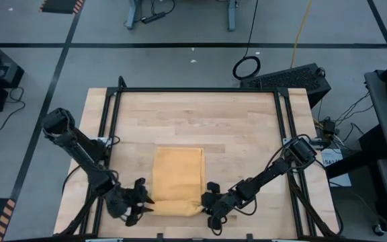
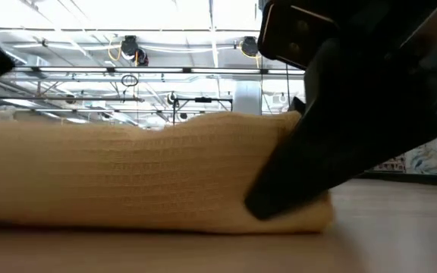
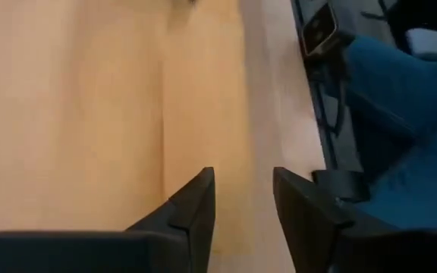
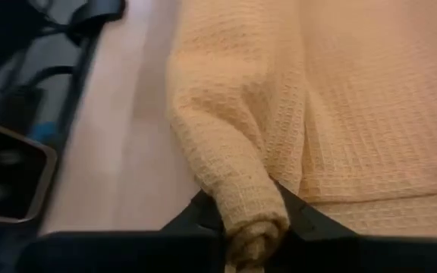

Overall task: Roll towel
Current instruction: Roll the yellow towel

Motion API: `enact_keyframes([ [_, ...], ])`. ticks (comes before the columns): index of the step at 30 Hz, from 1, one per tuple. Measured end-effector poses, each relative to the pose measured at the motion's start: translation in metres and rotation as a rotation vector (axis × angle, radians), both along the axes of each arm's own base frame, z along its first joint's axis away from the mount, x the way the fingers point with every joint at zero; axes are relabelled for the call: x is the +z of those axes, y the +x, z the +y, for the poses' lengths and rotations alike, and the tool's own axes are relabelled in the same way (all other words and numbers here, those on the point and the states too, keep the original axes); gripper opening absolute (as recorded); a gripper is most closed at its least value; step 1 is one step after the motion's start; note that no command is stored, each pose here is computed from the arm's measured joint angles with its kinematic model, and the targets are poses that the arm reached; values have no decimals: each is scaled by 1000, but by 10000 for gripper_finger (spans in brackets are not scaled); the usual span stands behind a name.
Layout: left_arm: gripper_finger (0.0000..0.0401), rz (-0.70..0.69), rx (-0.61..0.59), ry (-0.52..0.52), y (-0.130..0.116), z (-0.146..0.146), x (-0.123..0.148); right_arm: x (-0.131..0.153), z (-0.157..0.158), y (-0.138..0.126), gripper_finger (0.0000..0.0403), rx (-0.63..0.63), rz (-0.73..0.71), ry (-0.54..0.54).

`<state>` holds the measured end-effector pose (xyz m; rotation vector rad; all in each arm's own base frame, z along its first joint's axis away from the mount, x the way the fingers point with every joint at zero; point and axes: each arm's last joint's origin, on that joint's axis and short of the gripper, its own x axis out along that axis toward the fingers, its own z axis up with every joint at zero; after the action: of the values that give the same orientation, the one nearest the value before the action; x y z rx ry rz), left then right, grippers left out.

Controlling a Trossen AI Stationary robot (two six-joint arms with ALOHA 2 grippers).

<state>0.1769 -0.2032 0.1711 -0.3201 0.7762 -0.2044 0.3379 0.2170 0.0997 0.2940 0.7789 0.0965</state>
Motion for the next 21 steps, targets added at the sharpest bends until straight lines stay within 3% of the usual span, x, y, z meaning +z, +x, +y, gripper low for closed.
enact_keyframes([
  [10, 187, -273, 108, 206, -19, -25, -8, 1, -4, 5, 34, -45, 50, 164],
  [15, 259, -393, -2, 316, -11, -44, -25, 1, -11, 9, 31, -91, 63, 216],
  [21, 352, -425, -83, 448, -3, -57, -42, 1, -14, 12, 33, -127, 63, 250],
])
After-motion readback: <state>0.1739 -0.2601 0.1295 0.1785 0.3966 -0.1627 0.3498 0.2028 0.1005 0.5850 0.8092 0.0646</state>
